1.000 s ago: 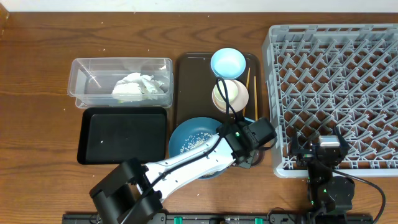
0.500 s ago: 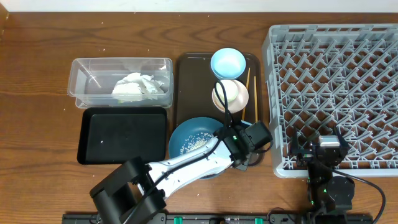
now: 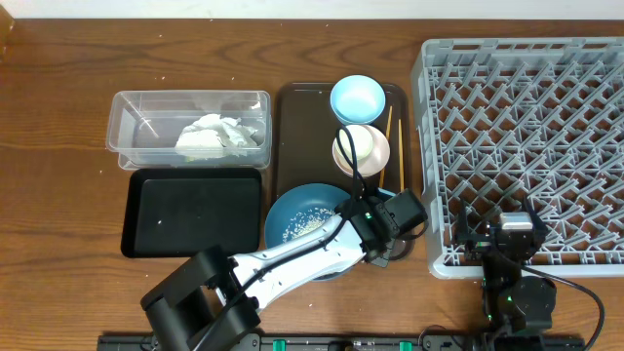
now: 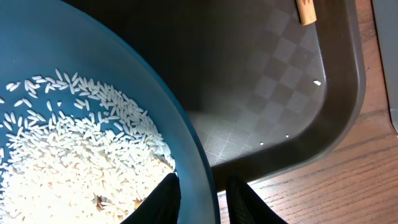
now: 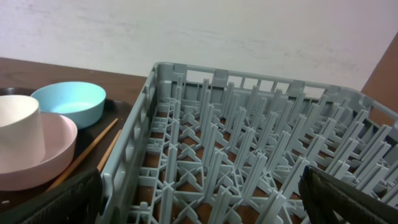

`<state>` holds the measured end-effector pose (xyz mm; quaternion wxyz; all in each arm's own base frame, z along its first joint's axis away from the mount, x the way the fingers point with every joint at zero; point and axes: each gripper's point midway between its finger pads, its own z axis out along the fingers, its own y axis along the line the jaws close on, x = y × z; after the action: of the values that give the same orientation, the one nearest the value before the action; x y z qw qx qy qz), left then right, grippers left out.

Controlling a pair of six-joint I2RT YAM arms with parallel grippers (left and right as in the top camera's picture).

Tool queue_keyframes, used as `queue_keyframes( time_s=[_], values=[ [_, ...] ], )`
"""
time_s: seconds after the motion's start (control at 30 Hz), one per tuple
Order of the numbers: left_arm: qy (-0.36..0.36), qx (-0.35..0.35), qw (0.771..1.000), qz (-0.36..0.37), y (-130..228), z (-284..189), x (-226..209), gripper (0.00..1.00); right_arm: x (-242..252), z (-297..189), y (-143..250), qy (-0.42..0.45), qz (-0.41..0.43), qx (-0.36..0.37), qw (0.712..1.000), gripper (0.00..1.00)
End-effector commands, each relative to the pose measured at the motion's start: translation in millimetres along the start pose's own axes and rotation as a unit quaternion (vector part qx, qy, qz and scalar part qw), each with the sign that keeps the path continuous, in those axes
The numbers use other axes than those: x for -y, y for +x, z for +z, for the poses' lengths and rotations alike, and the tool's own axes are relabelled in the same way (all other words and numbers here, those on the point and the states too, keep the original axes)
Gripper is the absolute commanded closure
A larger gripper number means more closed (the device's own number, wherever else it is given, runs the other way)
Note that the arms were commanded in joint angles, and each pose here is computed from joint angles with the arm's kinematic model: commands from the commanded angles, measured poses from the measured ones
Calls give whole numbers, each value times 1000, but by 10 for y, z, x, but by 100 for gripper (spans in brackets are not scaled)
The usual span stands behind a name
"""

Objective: Sort waste into correct bins and load items into the dishwasher rack
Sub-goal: 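Grip the right rim of the blue rice bowl with the left gripper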

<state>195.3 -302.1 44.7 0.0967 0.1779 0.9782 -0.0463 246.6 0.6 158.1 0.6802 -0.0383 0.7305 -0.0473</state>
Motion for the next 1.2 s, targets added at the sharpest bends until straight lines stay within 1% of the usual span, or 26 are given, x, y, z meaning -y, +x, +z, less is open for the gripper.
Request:
queue_keyframes(
  time_s=[0.0,0.17,0.27,0.4,0.7,1.17],
  values=[
    [-12,-3,1000,1,19,55,-33,73,27,1,16,7,-2,-3,1000,1],
    [-11,-3,1000,1,21,55,-31,74,27,1,18,7,-2,-3,1000,1],
    [-9,-5,1000,1,29,55,-23,76,28,1,17,7,-2,-3,1000,1],
    [-7,-6,1000,-1,33,55,-17,77,29,1,17,7,-2,-3,1000,1],
    [-18,-20,1000,1,98,52,-71,76,29,1,17,7,-2,-3,1000,1],
    [-17,-18,1000,0,89,53,-64,76,28,1,17,7,-2,-3,1000,1]
  ],
)
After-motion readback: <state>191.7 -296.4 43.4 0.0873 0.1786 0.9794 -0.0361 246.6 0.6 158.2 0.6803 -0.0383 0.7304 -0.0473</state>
